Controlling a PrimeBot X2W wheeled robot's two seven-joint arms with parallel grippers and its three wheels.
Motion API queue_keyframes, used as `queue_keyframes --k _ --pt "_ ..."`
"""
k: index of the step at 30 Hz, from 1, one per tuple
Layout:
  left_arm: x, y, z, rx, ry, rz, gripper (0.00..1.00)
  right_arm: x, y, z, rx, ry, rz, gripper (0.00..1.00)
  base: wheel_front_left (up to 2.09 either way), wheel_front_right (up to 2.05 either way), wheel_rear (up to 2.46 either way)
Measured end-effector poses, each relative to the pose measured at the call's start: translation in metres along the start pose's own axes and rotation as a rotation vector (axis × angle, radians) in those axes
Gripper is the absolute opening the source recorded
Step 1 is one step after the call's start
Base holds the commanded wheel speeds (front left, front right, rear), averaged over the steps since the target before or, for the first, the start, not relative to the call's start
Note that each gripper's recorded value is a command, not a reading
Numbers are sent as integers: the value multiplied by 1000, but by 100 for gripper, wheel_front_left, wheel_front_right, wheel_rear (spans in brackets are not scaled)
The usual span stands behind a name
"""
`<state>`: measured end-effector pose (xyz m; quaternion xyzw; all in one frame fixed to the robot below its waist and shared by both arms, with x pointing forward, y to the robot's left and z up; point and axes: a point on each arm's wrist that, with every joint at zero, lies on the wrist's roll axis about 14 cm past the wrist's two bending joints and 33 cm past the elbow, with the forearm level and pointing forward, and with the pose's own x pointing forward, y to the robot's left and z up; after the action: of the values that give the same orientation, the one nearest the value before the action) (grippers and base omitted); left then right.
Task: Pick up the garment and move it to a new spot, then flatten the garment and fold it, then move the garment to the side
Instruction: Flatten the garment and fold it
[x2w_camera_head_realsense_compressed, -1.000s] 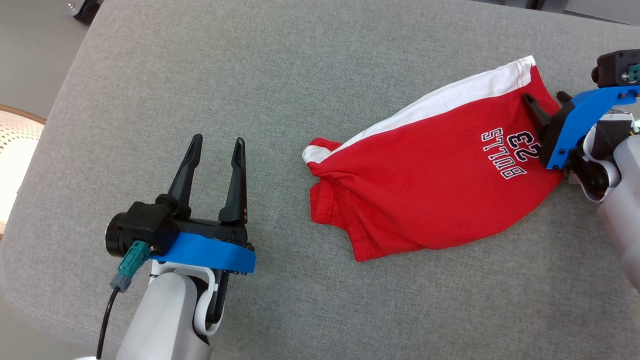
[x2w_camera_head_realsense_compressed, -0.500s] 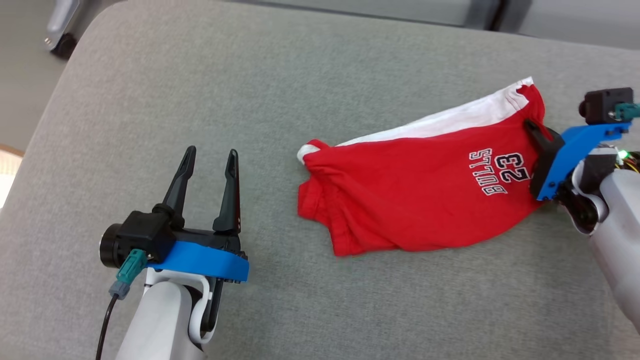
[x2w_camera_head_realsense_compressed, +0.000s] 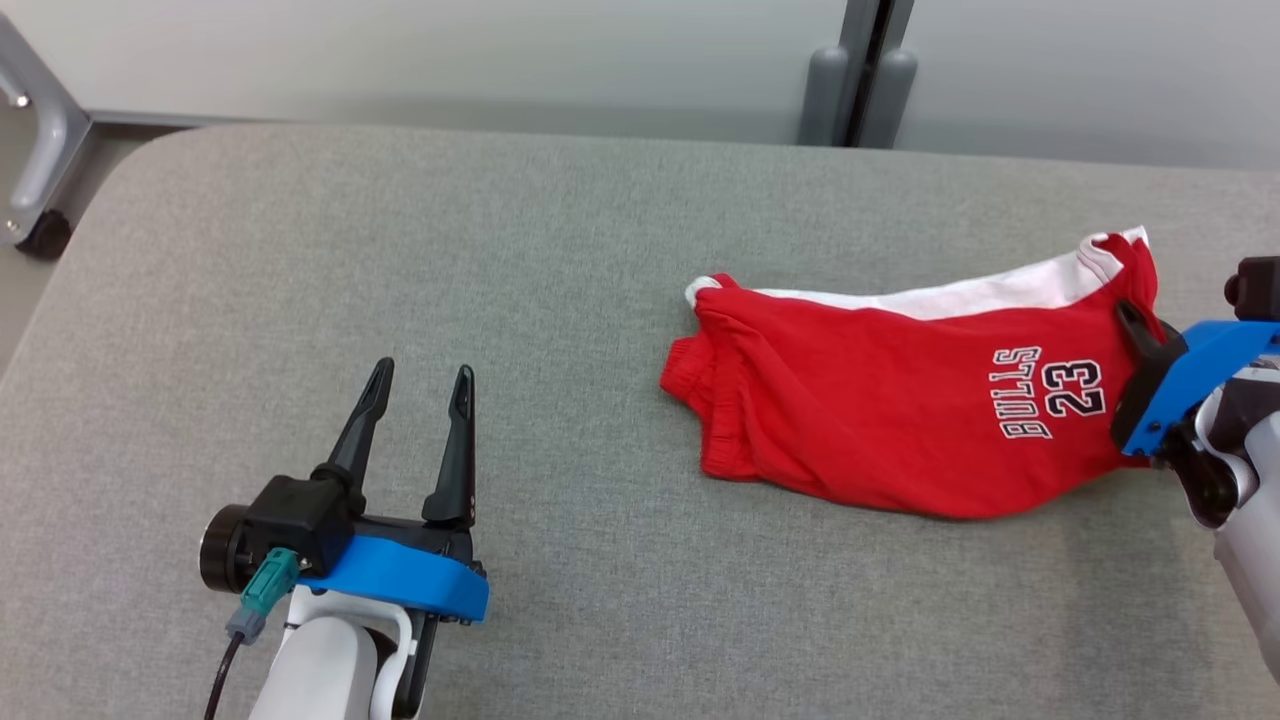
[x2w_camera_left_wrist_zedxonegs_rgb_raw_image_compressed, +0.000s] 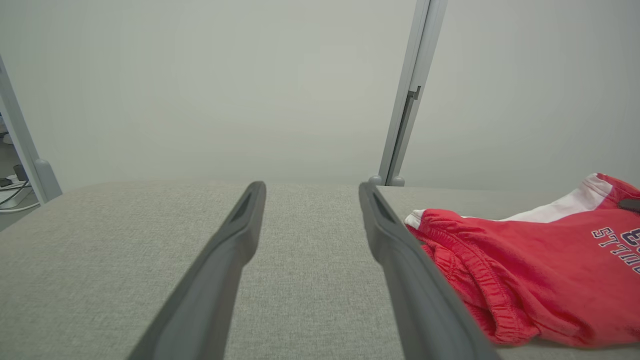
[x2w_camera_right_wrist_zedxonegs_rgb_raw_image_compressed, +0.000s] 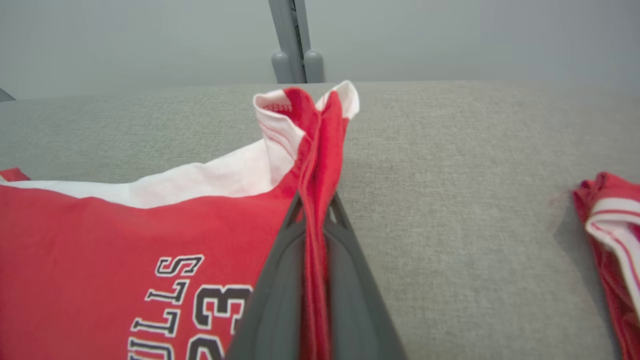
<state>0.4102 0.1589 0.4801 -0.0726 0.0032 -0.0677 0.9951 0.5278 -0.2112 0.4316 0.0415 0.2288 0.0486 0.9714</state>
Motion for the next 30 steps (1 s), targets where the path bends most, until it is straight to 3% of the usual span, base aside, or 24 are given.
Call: queue_keyframes --k 6,10,17,30 --pt "-8 -8 8 6 -19 -21 100 -20 -22 4 -12 -10 -67 0 0 0 0" --pt "-13 -8 13 21 -29 -26 100 -22 -14 3 -4 -9 -64 0 0 0 0" --pt "-19 -4 12 23 -26 -13 100 -7 65 15 87 -26 98 0 0 0 0" --pt "-29 18 12 26 -22 58 100 8 192 12 94 37 368 0 0 0 0"
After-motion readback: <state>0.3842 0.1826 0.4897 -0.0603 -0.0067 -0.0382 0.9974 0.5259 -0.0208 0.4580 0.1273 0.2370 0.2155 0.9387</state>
